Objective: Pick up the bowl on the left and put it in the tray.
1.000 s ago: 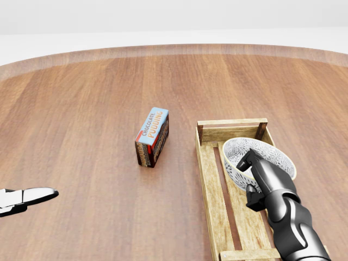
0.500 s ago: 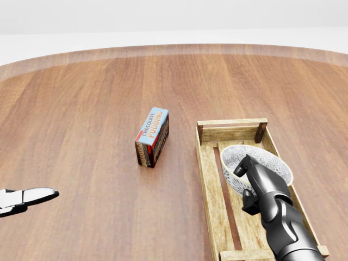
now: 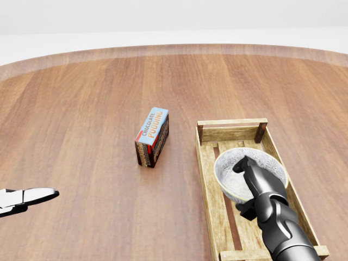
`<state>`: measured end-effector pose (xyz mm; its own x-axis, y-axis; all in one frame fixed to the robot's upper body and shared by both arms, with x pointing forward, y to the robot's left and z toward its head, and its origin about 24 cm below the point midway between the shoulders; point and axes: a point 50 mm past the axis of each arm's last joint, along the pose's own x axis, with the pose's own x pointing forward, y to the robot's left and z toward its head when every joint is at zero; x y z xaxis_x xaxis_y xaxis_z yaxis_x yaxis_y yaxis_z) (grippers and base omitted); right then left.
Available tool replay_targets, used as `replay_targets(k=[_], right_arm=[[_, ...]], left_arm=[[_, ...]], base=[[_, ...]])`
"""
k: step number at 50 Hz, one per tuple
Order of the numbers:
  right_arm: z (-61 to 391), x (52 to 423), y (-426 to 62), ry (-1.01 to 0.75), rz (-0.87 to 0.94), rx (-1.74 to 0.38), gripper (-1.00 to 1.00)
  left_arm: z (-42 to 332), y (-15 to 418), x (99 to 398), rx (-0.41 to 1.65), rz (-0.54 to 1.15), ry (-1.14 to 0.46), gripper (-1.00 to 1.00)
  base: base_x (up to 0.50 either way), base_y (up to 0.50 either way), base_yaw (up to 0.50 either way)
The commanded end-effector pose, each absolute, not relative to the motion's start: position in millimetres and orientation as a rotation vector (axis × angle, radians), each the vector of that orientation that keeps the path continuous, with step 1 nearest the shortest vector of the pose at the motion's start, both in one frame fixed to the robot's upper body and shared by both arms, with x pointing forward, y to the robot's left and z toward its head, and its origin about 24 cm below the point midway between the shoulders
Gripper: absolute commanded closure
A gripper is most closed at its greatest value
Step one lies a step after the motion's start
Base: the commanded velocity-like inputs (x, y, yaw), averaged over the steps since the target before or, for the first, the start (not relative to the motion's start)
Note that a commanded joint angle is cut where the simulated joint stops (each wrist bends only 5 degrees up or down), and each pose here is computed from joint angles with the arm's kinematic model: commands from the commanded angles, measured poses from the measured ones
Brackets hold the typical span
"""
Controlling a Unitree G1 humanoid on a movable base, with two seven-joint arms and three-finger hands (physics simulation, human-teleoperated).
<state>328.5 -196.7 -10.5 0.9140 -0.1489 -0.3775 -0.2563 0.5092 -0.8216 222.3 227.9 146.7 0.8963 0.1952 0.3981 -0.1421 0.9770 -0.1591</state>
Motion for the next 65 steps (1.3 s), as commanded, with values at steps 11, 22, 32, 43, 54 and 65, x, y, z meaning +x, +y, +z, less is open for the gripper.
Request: replay_targets(k=[11,22,32,43,54,65], right_arm=[[6,324,-182,0.327,0.131,-1.072,-1.0],[32,323,-173,0.23,0.172,-1.146,-1.0],[66,311,-153,0.136,0.24,-1.31,-1.0],[101,295,-135,0.079,0.224,-1.462,-1.0],[152,258,-113,0.03,0.086,-1.589,-1.0],[216,220,-101,-0.175,-0.218,-1.554,-1.0]], left_arm=[[147,226,222,-0.126,0.172,-0.426,-1.0],[148,226,222,-0.127,0.171,-0.429,-1.0],[147,226,222,-0.126,0.172,-0.425,-1.0],[148,229,222,-0.13,0.177,-0.431,-1.0],[148,229,221,-0.13,0.175,-0.434,-1.0],[151,229,219,-0.13,0.18,-0.446,-1.0]], base=[[0.0,0.0,0.0],[0.0,0.0,0.0],[0.0,0.0,0.0],[0.0,0.0,0.0],[0.0,0.0,0.0],[0.0,0.0,0.0]])
